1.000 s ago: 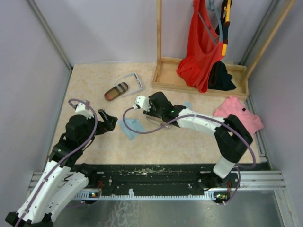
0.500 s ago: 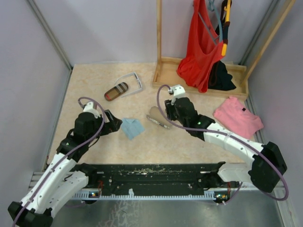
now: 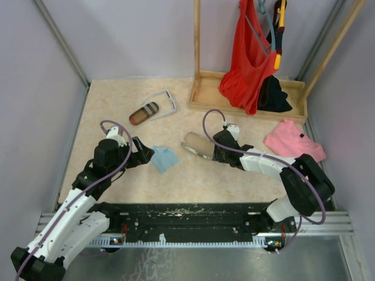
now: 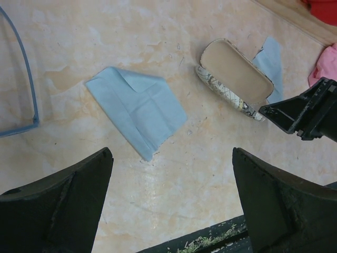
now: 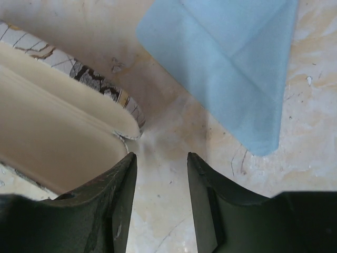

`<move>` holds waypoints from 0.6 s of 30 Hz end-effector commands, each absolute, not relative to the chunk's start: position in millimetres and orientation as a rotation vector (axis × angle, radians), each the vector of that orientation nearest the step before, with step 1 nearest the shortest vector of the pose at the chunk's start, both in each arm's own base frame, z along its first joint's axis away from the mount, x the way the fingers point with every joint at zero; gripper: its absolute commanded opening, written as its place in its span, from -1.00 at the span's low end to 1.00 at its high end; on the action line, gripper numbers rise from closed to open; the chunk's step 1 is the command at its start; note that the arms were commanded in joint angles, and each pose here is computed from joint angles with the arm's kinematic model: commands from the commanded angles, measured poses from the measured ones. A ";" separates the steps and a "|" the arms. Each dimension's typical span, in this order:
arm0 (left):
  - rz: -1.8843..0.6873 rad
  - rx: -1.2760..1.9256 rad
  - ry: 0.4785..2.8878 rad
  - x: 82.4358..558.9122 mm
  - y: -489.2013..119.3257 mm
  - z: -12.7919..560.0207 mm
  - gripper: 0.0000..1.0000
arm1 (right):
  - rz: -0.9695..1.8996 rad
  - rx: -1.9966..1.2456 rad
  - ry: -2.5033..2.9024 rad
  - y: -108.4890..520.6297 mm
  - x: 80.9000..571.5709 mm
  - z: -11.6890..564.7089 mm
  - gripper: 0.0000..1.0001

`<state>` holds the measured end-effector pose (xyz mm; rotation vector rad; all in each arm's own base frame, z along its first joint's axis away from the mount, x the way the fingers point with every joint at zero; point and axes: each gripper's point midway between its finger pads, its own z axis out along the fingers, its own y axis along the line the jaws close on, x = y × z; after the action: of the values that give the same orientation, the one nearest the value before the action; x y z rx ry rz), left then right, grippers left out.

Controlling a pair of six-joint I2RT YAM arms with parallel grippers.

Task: Organize the sunglasses
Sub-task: Adjust the sunglasses case at the center of the board.

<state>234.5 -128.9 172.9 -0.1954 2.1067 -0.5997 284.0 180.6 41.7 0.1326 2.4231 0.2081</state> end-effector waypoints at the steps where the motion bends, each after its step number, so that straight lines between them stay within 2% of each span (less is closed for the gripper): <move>1: -0.621 -0.175 2.065 236.1 -130.4 182.1 0.99 | 0.303 0.243 2.312 196.7 322.2 67.4 -0.16; 18: -0.612 -0.167 2.074 236.7 -130.5 178.7 0.99 | 0.276 0.183 2.262 201.6 359.4 66.4 -0.59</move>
<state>234.0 -128.4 174.9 -0.1853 2.0976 -0.5988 334.0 193.2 45.6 0.1885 2.3419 0.2412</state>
